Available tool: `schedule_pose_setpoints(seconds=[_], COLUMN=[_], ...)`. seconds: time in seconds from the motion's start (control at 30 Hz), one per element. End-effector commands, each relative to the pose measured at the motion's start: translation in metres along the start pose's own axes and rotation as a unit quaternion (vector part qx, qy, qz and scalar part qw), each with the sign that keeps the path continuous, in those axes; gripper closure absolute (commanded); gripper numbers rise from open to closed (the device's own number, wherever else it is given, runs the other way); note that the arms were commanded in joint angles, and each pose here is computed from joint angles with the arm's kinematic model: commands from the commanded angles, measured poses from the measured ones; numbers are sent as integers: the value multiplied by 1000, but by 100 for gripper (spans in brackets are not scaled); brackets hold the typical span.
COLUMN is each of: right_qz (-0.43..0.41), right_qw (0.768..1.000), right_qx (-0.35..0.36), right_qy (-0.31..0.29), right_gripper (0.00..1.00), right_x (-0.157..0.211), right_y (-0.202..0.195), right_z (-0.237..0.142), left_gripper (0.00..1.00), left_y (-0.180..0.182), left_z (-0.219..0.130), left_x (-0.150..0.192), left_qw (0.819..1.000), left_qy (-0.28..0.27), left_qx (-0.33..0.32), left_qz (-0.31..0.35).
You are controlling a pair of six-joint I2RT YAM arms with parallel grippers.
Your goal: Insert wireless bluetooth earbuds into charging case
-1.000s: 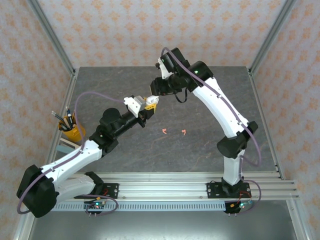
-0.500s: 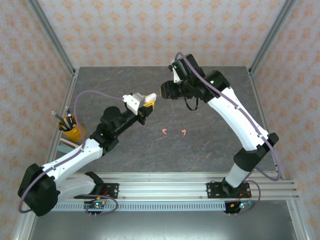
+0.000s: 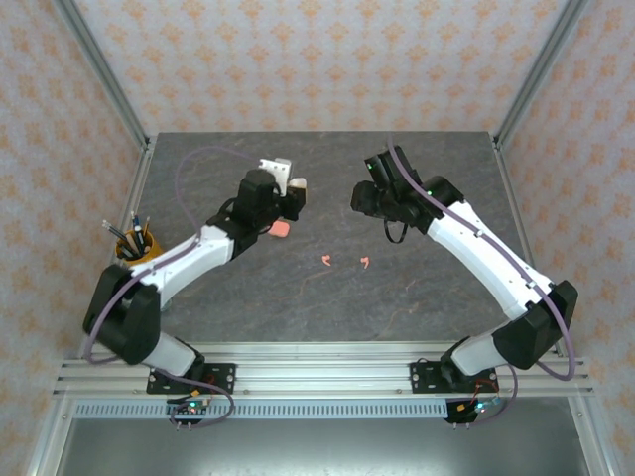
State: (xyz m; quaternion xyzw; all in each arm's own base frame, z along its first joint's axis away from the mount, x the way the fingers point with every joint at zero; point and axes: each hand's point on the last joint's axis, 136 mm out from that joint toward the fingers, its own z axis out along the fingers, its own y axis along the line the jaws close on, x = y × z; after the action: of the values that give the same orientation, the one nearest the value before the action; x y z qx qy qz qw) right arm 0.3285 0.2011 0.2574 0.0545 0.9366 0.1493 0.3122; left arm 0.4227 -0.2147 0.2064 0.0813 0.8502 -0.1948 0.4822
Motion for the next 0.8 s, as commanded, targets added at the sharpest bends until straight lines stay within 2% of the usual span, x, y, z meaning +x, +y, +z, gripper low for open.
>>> schedule_pose_setpoints(seconds=[0.0, 0.17, 0.2, 0.37, 0.53, 0.77], right_qz=[23, 32, 31, 33, 32, 38], right_qw=[999, 999, 999, 998, 998, 998], right_qx=[1, 15, 16, 26, 35, 41], right_qy=[-38, -39, -38, -39, -41, -40], right_gripper=[53, 53, 53, 53, 53, 53], right_x=[-9, -2, -1, 3, 6, 10], right_y=[-4, -14, -14, -21, -26, -31], right_z=[-5, 2, 3, 5, 6, 9], left_gripper=[100, 100, 100, 100, 100, 100], left_y=[-9, -26, -25, -30, -26, -17], left_z=[27, 77, 92, 136, 166, 191], left_x=[12, 22, 34, 51, 60, 68], left_qw=[997, 986, 982, 970, 965, 960], left_qy=[72, 146, 166, 218, 234, 256], left_qx=[23, 61, 62, 73, 62, 33], left_qz=[-34, -57, -61, -82, -97, -107])
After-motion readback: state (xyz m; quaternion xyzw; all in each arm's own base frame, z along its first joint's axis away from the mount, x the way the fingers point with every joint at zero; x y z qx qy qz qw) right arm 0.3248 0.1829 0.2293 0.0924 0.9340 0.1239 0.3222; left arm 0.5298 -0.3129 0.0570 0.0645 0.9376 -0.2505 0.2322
